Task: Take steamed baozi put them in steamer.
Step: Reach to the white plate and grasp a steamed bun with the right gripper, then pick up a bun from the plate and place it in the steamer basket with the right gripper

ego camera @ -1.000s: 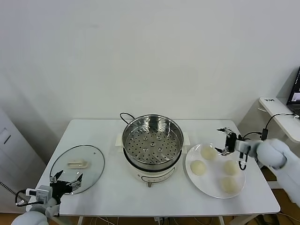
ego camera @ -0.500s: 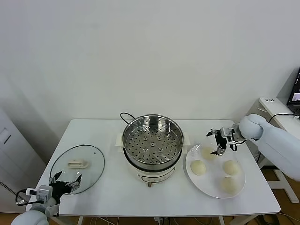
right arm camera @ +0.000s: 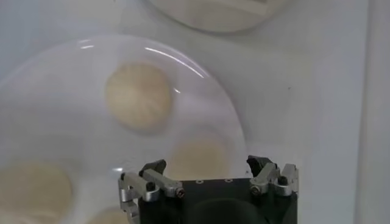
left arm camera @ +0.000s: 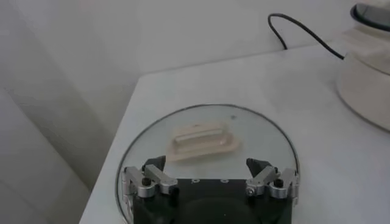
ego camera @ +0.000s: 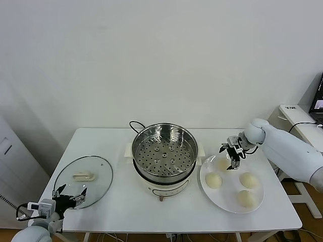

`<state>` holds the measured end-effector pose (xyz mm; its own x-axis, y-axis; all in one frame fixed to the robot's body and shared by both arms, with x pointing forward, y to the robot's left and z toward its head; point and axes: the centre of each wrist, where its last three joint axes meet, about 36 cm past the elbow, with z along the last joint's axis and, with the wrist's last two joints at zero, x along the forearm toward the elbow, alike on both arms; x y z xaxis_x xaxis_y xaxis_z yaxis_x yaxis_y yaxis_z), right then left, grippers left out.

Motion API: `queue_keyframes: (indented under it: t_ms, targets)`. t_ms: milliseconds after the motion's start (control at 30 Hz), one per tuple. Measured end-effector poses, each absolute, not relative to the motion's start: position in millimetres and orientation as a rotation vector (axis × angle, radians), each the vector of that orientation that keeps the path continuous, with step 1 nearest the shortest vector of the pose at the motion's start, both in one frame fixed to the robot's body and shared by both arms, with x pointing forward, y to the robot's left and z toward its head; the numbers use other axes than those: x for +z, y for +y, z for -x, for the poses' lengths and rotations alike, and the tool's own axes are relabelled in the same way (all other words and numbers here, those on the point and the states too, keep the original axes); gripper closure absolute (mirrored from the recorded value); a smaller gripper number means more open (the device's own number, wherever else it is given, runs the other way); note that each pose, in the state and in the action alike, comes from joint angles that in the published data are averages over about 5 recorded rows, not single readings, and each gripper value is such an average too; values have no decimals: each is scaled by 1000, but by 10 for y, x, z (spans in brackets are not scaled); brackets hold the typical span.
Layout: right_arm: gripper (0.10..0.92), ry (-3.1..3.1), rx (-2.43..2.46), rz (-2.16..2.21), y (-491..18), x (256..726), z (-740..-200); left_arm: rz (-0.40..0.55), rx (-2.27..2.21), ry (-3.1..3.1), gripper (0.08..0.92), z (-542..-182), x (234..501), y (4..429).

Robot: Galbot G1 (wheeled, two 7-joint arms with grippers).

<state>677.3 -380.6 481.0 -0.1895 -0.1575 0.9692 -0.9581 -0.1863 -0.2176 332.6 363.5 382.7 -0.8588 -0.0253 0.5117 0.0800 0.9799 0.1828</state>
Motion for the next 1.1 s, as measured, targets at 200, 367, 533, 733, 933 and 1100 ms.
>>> queue_keyframes:
  t_ms: [200, 367, 533, 733, 933, 1100]
  targets:
    - [238, -1336, 1445, -1353, -3768, 4694, -6804, 35, -268, -2586, 177, -3321, 3811, 3645]
    - [347, -1336, 1436, -1342, -3749, 4618, -6816, 34, -269, -2582, 177, -3309, 3798, 3652]
    - [481, -1343, 1427, -1334, -3752, 4576, -6820, 33, -270, -2582, 177, -3308, 3795, 3654]
    - [539, -1342, 1424, -1339, -3757, 4584, -6816, 31, -268, -2582, 177, -3307, 3792, 3651]
    - [586, -1341, 1434, -1351, -3750, 4706, -6812, 30, -267, -2581, 177, -3299, 3787, 3647]
    - [589, -1344, 1469, -1373, -3731, 5004, -6825, 30, -265, -2582, 177, -3298, 3786, 3640]
